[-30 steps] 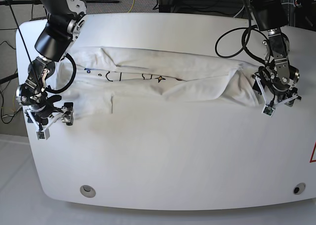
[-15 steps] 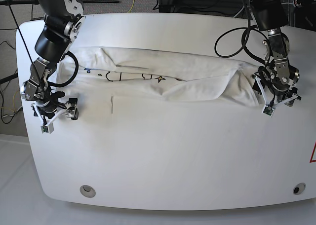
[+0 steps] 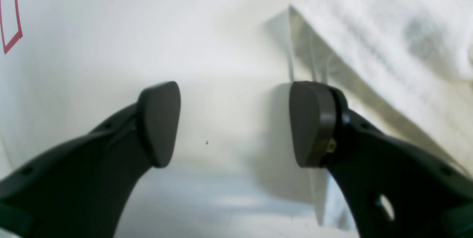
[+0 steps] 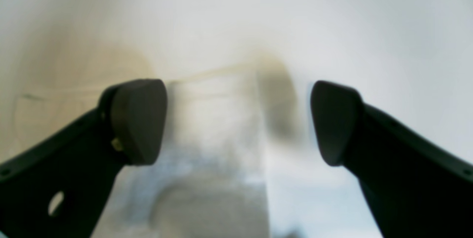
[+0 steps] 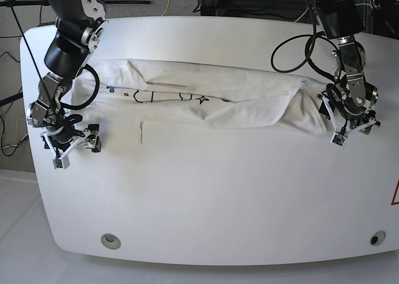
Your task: Fold the T-shirt properly
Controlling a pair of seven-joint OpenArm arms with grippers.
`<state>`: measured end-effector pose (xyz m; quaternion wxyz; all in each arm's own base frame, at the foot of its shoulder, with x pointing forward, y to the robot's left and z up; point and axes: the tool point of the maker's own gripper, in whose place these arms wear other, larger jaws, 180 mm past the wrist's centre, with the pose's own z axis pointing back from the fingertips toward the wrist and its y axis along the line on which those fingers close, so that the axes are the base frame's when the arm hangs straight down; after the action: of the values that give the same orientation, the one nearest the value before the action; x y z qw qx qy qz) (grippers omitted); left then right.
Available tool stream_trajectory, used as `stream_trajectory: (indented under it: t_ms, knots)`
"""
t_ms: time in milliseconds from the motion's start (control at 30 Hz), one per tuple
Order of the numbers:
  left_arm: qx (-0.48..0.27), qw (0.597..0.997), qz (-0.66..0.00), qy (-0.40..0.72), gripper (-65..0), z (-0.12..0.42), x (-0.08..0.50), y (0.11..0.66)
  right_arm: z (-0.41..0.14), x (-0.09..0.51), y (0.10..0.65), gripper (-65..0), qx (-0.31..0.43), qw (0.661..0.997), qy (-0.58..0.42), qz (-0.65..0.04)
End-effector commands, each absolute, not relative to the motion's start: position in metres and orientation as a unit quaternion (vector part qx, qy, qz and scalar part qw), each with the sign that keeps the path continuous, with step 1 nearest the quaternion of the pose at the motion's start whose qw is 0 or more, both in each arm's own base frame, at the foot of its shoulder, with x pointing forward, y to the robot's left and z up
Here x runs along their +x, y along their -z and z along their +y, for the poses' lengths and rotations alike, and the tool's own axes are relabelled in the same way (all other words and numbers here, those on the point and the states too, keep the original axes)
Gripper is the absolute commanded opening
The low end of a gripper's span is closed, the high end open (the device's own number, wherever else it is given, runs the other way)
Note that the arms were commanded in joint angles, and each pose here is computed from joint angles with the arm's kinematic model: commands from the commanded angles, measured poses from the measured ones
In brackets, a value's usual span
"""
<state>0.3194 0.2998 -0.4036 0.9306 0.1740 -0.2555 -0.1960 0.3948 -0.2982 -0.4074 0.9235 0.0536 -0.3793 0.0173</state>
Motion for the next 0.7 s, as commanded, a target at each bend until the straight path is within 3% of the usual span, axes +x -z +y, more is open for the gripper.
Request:
stream_trajectory:
  t_ms: [0, 667]
  knots:
    - [0.184, 0.928, -0.259, 0.197, -21.7, 0.304, 0.324, 0.396, -0.303, 0.406, 0.39, -6.0, 0.051, 0.914, -0.019, -0.403]
    - [0.184, 0.928, -0.259, 0.197, -21.7, 0.304, 0.324, 0.396, -0.3, 0.393, 0.404, -6.3, 0.054, 0.92, -0.019, -0.387]
